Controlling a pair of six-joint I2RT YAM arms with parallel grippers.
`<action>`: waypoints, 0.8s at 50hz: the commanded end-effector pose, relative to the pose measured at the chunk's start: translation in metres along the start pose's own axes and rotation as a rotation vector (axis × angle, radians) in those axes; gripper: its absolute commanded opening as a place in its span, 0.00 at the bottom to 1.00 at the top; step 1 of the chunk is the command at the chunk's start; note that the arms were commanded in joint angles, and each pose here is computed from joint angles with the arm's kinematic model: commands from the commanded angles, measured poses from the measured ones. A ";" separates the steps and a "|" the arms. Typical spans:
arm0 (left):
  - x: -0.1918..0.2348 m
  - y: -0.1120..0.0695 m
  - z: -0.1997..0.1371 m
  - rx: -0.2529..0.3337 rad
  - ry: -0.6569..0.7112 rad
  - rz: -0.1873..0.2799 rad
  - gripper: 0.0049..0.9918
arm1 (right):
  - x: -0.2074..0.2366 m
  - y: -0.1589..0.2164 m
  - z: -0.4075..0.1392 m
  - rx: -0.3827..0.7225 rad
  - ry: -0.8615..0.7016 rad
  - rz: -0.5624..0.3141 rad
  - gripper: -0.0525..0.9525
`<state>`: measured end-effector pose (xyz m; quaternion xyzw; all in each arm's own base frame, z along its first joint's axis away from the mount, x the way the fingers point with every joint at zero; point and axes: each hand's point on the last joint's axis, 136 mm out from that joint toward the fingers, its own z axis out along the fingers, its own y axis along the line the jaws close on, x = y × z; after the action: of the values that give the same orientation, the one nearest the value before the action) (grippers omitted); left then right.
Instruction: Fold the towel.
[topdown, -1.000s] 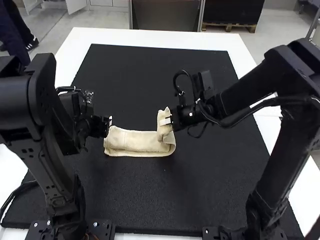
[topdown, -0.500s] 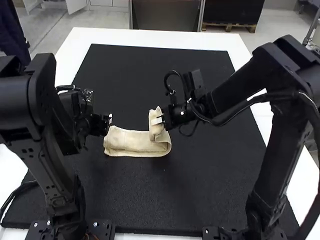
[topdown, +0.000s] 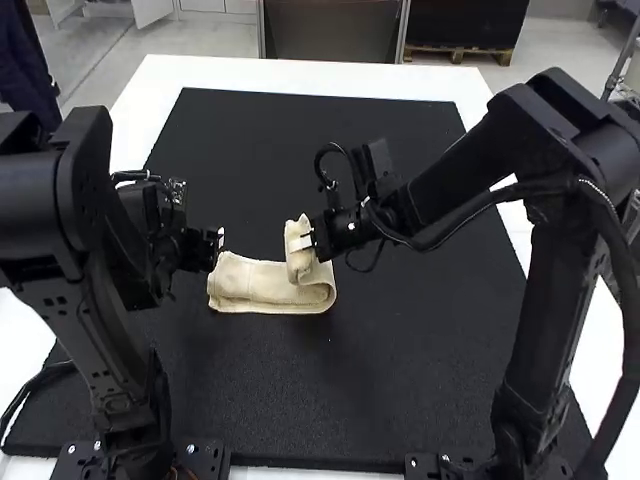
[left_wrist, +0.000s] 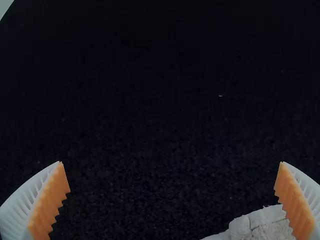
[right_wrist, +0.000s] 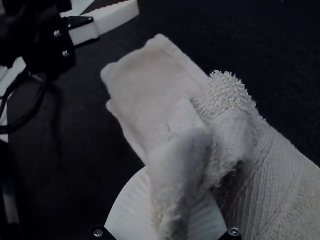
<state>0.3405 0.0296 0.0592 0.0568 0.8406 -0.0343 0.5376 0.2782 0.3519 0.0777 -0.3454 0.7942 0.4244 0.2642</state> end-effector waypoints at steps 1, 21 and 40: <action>0.005 0.000 -0.001 0.003 0.009 -0.016 0.97 | -0.013 0.010 0.007 -0.030 -0.017 -0.019 0.03; 0.006 0.012 -0.004 -0.029 0.007 -0.028 0.97 | -0.021 0.010 0.017 -0.041 -0.019 -0.030 0.03; 0.008 0.026 -0.009 -0.060 0.002 -0.043 0.97 | -0.023 0.022 0.033 -0.071 -0.005 -0.049 0.03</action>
<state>0.3367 0.0570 0.0595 0.0223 0.8417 -0.0162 0.5393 0.2816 0.3844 0.0809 -0.3651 0.7800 0.4349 0.2631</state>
